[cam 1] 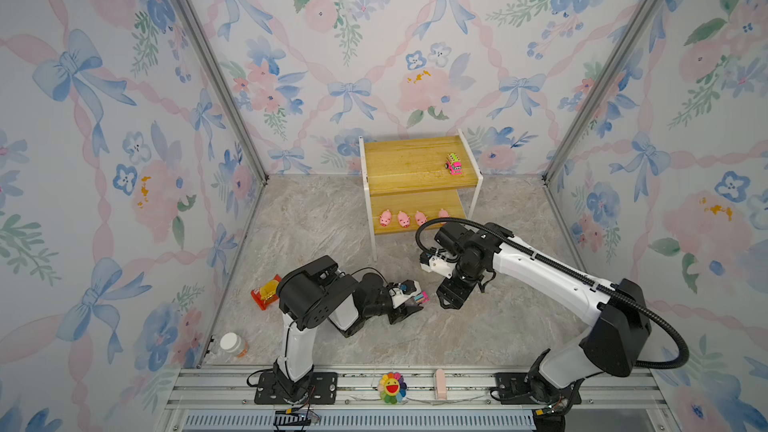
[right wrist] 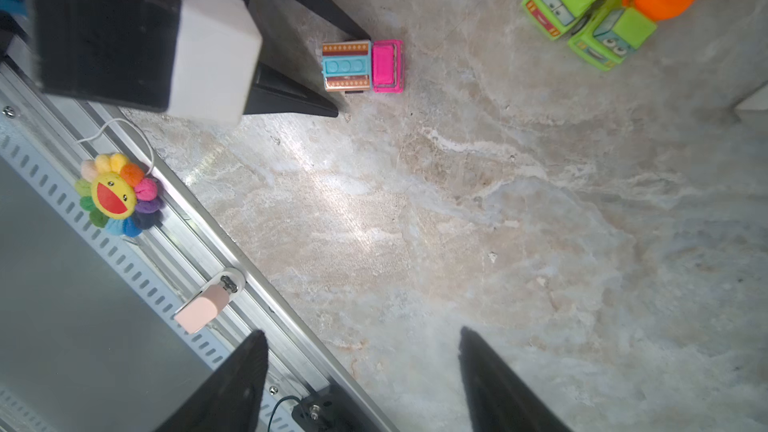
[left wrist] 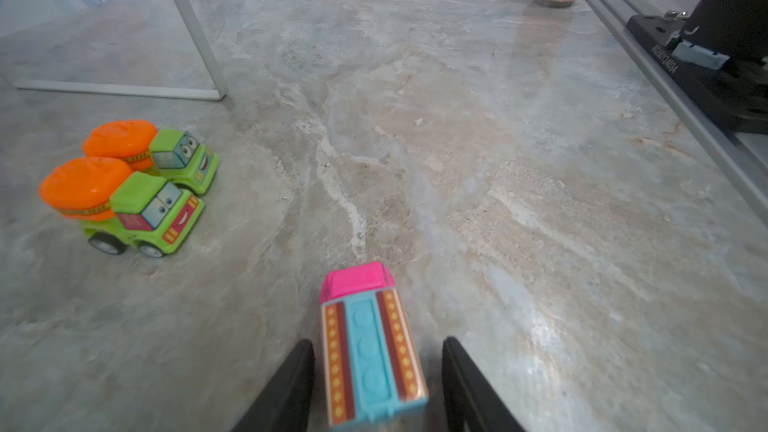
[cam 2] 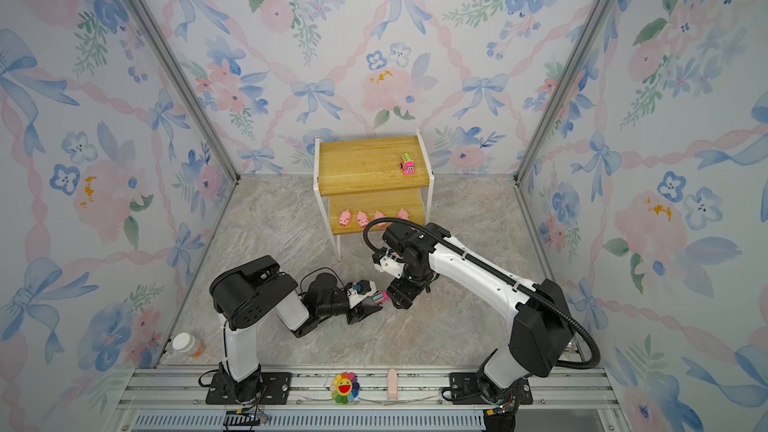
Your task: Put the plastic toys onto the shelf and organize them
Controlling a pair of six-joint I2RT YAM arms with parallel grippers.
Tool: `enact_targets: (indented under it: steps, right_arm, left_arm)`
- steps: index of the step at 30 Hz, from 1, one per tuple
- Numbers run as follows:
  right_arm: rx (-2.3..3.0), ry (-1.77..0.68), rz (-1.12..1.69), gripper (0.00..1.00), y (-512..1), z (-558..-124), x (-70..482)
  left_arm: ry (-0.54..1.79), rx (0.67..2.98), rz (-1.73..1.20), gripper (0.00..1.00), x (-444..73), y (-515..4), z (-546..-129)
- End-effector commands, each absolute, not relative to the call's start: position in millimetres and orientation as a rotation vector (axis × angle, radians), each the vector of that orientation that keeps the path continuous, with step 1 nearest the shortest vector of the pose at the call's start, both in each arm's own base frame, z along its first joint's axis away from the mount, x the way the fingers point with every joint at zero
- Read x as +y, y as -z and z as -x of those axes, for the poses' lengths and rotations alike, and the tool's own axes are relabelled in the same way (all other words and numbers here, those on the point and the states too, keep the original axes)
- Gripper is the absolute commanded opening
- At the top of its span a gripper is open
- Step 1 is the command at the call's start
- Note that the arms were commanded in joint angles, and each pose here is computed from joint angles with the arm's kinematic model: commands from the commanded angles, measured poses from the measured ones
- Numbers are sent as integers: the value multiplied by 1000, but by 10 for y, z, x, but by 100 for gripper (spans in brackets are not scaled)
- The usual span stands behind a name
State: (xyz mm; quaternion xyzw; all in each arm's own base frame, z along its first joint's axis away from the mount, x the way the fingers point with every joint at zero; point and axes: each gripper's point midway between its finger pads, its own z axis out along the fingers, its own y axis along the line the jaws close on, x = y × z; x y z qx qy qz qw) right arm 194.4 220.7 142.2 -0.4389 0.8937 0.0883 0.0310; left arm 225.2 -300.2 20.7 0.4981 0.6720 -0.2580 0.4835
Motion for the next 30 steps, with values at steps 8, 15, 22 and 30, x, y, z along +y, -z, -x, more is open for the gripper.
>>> enact_targets:
  steps: [8,15,22,30]
  right_arm:
    - [2771,-266,1387,75,-1397,-1887,2189]
    - [2759,-269,1402,74,-1383,-1865,2172]
    - [2752,-262,1400,74,-1397,-1870,2162]
    - [2749,-299,1461,74,-1318,-1839,2201]
  left_arm:
    - [727,1656,-1287,49,-3070,-80,-2135]
    - [754,1636,-1283,50,-3180,-112,-2206]
    - [825,1618,-1314,46,-3241,-73,-2194]
    - [793,1647,-1263,51,-3103,-127,-2258]
